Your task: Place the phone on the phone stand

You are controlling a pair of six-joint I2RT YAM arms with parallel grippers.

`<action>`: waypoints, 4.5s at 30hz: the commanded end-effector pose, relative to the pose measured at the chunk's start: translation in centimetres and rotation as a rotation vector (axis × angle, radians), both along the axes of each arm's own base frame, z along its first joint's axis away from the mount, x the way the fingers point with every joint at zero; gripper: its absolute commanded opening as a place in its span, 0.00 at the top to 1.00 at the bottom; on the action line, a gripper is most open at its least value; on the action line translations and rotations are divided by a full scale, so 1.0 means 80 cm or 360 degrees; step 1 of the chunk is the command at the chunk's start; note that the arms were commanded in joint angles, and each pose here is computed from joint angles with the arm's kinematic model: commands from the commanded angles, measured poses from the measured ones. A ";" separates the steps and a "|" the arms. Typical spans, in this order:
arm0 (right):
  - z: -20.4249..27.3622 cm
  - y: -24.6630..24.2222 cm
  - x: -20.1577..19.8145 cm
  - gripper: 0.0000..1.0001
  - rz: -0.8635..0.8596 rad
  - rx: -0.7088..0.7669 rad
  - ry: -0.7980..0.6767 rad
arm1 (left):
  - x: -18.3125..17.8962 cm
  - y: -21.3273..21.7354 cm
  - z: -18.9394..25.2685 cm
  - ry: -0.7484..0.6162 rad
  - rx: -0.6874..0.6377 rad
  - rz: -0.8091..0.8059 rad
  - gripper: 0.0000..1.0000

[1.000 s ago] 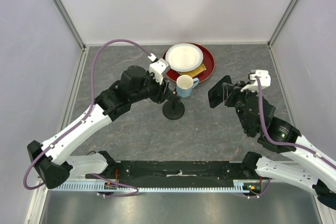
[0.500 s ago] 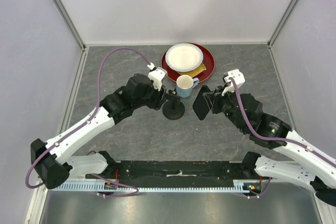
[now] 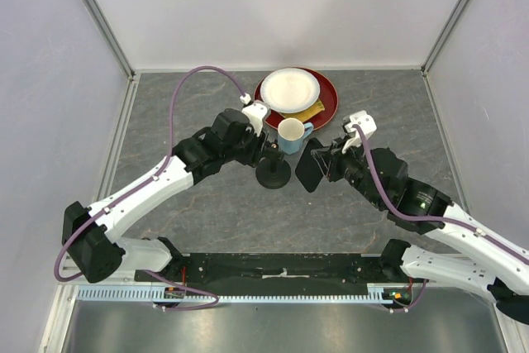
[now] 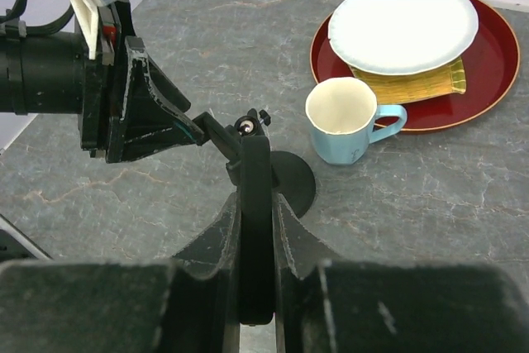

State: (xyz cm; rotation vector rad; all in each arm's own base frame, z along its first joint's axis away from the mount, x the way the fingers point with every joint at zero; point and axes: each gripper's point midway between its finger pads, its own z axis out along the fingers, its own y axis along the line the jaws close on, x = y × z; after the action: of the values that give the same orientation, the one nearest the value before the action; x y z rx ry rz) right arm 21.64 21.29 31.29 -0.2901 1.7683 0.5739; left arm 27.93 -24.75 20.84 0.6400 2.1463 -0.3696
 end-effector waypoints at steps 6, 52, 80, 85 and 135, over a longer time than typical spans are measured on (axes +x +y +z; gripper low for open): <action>0.026 0.026 0.013 1.00 0.0045 0.0102 -0.0118 | 0.002 -0.003 0.003 -0.0064 -0.0043 -0.0031 0.51; 0.051 0.108 -0.049 1.00 0.0890 0.0069 -0.0768 | 0.011 -0.022 -0.021 0.0076 -0.0131 -0.0188 0.98; 0.028 0.174 0.010 1.00 0.1587 0.0088 -0.0958 | -0.035 -0.044 -0.017 0.0129 -0.0246 -0.0585 0.98; 0.023 0.182 0.008 1.00 0.1662 0.0110 -0.0968 | -0.040 -0.048 -0.013 0.0139 -0.0273 -0.0625 0.98; -0.063 0.173 0.039 1.00 0.1702 -0.0246 -0.0749 | -0.025 -0.034 0.004 0.0059 -0.0343 -0.0604 0.98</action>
State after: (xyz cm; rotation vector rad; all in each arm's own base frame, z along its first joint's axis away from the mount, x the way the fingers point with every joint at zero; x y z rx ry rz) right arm 22.50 35.71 25.17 -1.4736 1.0586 1.1881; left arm 25.94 -26.29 18.58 1.0057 2.0459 -0.7669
